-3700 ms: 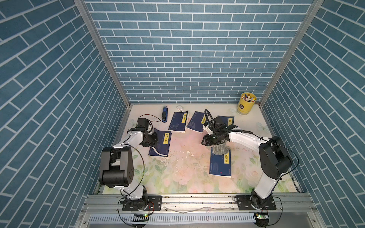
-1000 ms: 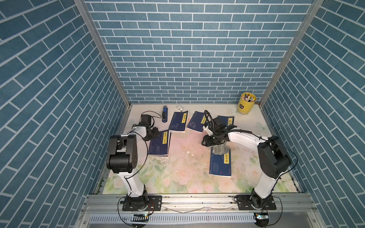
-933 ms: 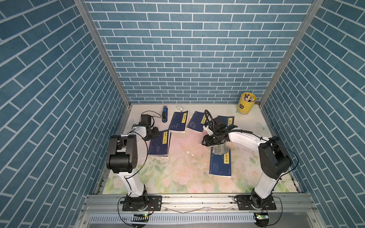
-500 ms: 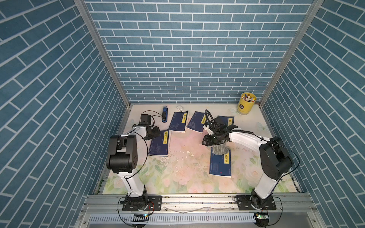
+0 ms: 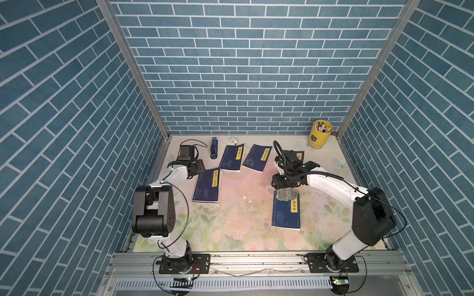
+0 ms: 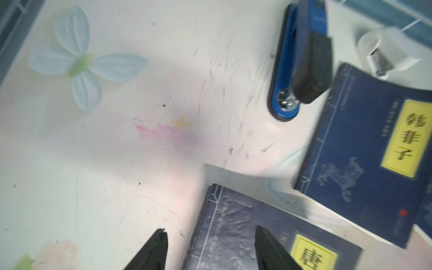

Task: Wipe the cover of the book
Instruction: Place the book on the book, then move the book to the center of the board.

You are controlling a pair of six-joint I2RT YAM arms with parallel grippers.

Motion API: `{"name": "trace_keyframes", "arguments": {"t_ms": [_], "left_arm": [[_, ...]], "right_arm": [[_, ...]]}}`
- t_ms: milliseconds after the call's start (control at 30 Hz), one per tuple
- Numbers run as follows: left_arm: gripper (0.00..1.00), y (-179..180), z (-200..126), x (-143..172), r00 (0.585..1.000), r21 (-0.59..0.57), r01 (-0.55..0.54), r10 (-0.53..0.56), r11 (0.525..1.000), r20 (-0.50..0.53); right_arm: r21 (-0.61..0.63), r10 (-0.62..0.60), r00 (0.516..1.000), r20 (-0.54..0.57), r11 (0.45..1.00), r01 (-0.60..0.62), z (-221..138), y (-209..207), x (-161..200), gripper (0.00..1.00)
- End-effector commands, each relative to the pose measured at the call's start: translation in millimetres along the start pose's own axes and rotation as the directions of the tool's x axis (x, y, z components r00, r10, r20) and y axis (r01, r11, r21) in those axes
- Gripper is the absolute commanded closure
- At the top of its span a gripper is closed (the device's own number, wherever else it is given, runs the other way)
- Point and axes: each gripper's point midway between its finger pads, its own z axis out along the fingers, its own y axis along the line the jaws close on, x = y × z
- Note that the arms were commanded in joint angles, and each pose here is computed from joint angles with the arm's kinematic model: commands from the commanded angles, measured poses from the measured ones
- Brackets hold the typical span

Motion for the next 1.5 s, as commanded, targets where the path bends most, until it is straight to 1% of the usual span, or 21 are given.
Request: {"name": "trace_keyframes", "arguments": {"t_ms": [0,67,133,233,300,400,533,667,833,933,1000,1100,1233,1367,1467], "left_arm": [[0.33,-32.2,-17.9,-2.3,0.999,0.054,-0.039,0.037,0.998,0.036],[0.32,-57.4,-25.3,6.6,0.997,0.116,-0.065,0.062,0.991,0.034],[0.31,-86.5,-32.0,21.2,0.995,0.191,-0.096,0.091,0.977,0.031],[0.29,-128.0,-41.3,51.0,0.99,0.282,-0.141,0.142,0.949,0.02],[0.29,-155.3,-47.6,76.7,0.983,0.339,-0.175,0.183,0.925,0.007],[0.29,-184.3,-56.0,111.8,0.978,0.416,-0.182,0.207,0.891,-0.014],[0.31,-208.7,-65.1,147.8,0.976,0.507,-0.166,0.215,0.846,-0.04],[0.34,-227.3,-69.1,180.1,0.965,0.563,-0.172,0.254,0.809,-0.069],[0.42,-247.8,-72.3,214.3,0.952,0.642,-0.136,0.279,0.754,-0.126],[0.45,-256.5,-72.9,229.2,0.945,0.666,-0.126,0.292,0.735,-0.144],[0.46,-260.9,-71.5,235.2,0.941,0.674,-0.126,0.303,0.727,-0.15],[0.49,-264.4,-68.9,241.5,0.936,0.688,-0.109,0.307,0.717,-0.172],[0.52,-263.2,-66.0,249.0,0.929,0.688,-0.101,0.316,0.718,-0.194],[0.52,-257.2,-62.9,254.0,0.92,0.671,-0.11,0.33,0.733,-0.21],[0.54,-249.4,-59.6,259.7,0.911,0.649,-0.116,0.341,0.752,-0.232]], "right_arm": [[0.219,0.087,0.995,-0.044,0.973,-0.076,-27.9,-44.8,36.6,0.43],[0.261,0.125,0.99,-0.061,0.96,-0.105,-35.2,-54.4,54.0,0.42],[0.273,0.169,0.982,-0.084,0.952,-0.141,-36.8,-58.6,72.7,0.42],[0.259,0.252,0.962,-0.105,0.941,-0.219,-33.6,-59.8,99.5,0.42],[0.24,0.295,0.949,-0.108,0.934,-0.263,-30.6,-58.4,113.6,0.41],[0.219,0.341,0.934,-0.107,0.924,-0.313,-25.7,-58.0,127.4,0.42],[0.198,0.357,0.924,-0.133,0.923,-0.328,-12.4,-55.2,136.4,0.42],[0.163,0.36,0.918,-0.163,0.928,-0.335,8.0,-49.8,141.6,0.44],[0.136,0.363,0.913,-0.188,0.93,-0.341,22.1,-45.2,146.3,0.47],[0.109,0.355,0.915,-0.191,0.934,-0.34,26.3,-41.5,145.5,0.52],[0.069,0.344,0.915,-0.212,0.939,-0.337,29.0,-33.9,145.0,0.56],[0.046,0.324,0.918,-0.228,0.946,-0.322,32.6,-26.7,142.1,0.63],[0.024,0.293,0.928,-0.232,0.955,-0.296,38.4,-15.9,131.5,0.66],[-0.007,0.26,0.936,-0.236,0.963,-0.27,48.3,-0.8,114.6,0.68],[-0.032,0.233,0.941,-0.248,0.968,-0.248,56.6,14.5,105.4,0.69]]}}
